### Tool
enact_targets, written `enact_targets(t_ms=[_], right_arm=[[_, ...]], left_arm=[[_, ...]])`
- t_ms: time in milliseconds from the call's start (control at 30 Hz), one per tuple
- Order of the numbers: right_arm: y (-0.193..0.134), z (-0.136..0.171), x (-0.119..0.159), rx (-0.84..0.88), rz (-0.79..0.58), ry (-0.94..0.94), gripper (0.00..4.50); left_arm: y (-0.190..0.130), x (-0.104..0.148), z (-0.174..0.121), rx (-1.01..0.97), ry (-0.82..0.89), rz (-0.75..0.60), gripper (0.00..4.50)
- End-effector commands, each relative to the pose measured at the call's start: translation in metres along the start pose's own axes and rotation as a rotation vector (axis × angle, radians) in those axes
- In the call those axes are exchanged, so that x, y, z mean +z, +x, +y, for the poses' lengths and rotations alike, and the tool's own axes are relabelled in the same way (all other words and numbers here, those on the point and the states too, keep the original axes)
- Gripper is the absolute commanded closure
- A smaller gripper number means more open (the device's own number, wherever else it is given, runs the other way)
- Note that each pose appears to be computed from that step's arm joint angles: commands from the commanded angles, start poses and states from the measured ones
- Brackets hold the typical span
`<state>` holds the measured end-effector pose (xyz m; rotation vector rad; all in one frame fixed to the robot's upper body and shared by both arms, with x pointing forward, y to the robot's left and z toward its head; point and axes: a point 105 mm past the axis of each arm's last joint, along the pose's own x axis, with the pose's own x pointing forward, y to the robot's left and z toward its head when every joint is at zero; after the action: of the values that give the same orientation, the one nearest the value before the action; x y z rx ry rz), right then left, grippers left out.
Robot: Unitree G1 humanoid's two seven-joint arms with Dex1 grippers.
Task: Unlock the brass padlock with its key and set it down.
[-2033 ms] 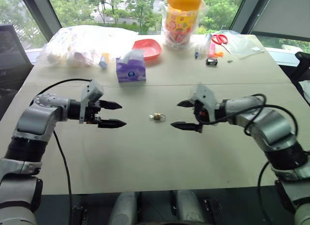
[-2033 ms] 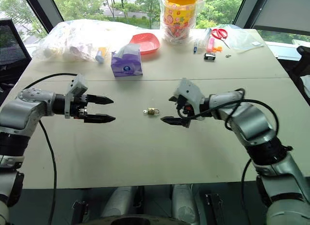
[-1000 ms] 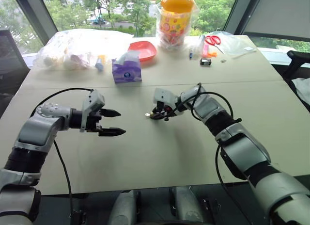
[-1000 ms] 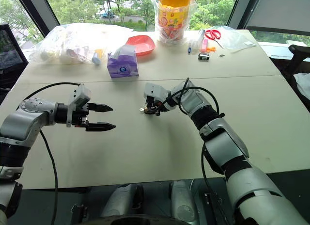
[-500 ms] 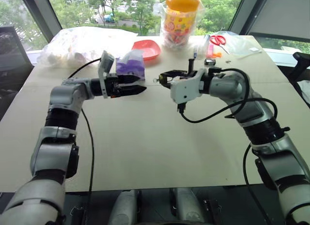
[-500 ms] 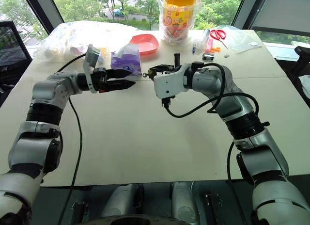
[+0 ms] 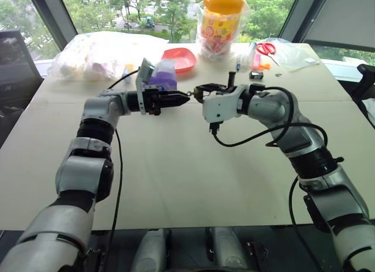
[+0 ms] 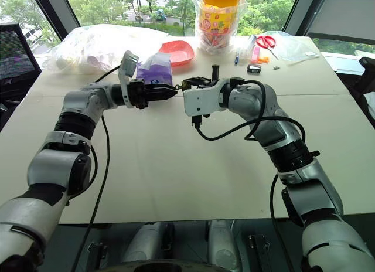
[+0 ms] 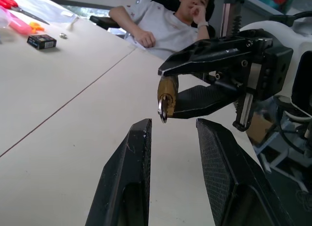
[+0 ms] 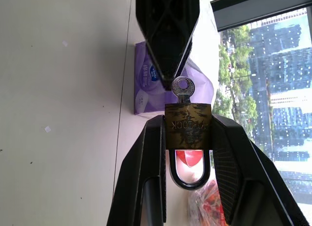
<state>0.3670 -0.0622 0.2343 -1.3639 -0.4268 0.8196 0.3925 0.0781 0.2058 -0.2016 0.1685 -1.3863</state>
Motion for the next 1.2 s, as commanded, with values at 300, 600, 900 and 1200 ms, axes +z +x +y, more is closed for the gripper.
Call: enact_targets(t_ms=[300, 600, 900, 1200], right_arm=[[-0.009, -0.018, 0.013, -0.071, -0.025, -0.029, 3.8], [-0.008, -0.015, 0.012, -0.07, -0.021, -0.016, 3.8], [-0.007, -0.015, 0.013, -0.074, -0.026, -0.009, 3.8], [-0.008, -0.014, 0.011, -0.075, -0.016, -0.007, 3.8]], left_arm=[[0.008, 0.029, -0.001, -0.002, 0.067, -0.066, 3.0], [0.002, 0.027, -0.001, -0.007, 0.058, -0.057, 4.11], [-0.002, 0.024, 0.001, 0.005, 0.054, -0.055, 4.49], [-0.009, 0.021, -0.001, -0.019, 0.021, -0.04, 4.49]])
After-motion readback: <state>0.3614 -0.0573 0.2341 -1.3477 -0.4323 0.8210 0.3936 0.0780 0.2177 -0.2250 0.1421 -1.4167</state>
